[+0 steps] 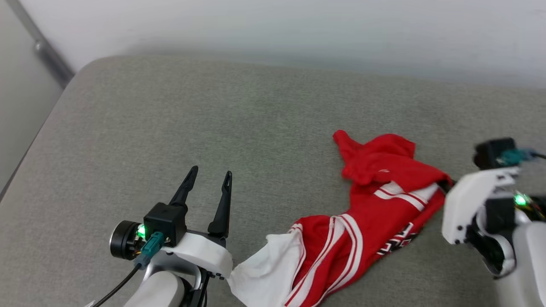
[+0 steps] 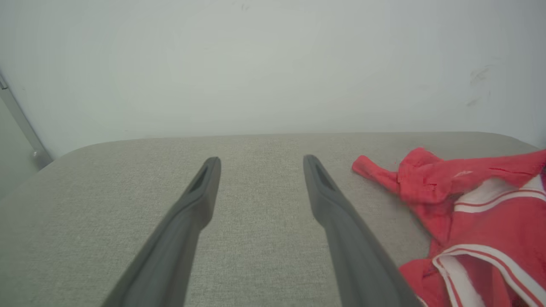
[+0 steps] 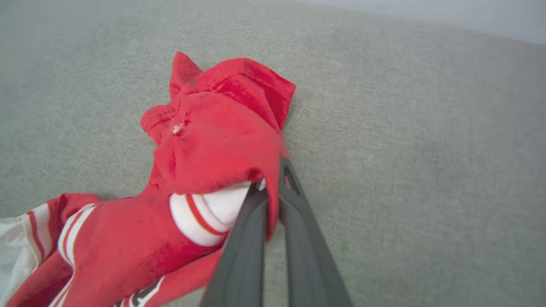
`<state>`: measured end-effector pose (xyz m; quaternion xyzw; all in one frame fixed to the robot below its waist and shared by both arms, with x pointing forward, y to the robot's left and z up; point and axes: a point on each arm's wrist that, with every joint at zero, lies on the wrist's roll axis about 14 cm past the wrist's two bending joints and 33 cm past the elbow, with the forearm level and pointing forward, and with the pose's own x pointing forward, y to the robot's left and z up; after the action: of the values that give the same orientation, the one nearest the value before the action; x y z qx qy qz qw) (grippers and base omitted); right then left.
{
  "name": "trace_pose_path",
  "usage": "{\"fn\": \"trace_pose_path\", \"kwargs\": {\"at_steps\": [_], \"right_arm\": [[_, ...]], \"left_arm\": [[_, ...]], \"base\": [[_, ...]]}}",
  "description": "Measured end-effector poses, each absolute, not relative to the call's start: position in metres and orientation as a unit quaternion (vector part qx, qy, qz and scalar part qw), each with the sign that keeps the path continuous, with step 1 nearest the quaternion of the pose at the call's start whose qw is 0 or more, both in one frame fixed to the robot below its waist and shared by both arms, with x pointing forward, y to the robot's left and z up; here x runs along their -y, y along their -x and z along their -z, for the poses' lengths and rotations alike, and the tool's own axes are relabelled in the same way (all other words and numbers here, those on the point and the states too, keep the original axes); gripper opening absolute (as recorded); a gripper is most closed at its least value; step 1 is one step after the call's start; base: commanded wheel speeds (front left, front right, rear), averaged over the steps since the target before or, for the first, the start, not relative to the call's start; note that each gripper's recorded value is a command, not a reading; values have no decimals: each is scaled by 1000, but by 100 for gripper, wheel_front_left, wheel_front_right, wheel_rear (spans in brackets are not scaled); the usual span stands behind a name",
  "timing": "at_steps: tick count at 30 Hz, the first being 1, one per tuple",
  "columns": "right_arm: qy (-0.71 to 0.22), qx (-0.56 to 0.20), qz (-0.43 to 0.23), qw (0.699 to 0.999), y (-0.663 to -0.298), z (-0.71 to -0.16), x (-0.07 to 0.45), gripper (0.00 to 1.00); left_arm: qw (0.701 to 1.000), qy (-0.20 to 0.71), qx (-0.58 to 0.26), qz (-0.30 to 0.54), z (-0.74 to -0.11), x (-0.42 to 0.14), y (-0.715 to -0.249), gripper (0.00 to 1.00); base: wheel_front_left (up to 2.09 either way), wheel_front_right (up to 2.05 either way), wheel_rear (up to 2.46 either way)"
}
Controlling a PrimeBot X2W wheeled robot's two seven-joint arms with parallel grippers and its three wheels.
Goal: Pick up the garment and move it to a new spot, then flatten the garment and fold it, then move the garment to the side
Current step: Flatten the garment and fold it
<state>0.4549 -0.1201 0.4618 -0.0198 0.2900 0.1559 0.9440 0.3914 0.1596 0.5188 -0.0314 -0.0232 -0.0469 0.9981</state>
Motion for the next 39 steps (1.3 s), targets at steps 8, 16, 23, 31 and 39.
{"fn": "trace_pose_path", "kwargs": {"at_steps": [8, 16, 23, 31, 39], "right_arm": [[-146, -312, 24, 939, -399, -409, 214, 0], [-203, -285, 68, 934, -369, -382, 227, 100], [-177, -175, 54, 967, -387, -429, 226, 100], [-90, -271, -42, 957, -381, -444, 183, 100], [-5, -388, -99, 916, -382, -427, 170, 100]], "left_arm": [[997, 28, 22, 63, -520, -149, -397, 100], [997, 33, 10, 65, -514, -147, -396, 100], [997, 36, 9, 62, -516, -147, -390, 100], [997, 37, 14, 65, -522, -144, -385, 100], [997, 38, 7, 64, -518, -145, -388, 100]], "base": [[0, 0, 0], [0, 0, 0], [0, 0, 0], [0, 0, 0], [0, 0, 0]]}}
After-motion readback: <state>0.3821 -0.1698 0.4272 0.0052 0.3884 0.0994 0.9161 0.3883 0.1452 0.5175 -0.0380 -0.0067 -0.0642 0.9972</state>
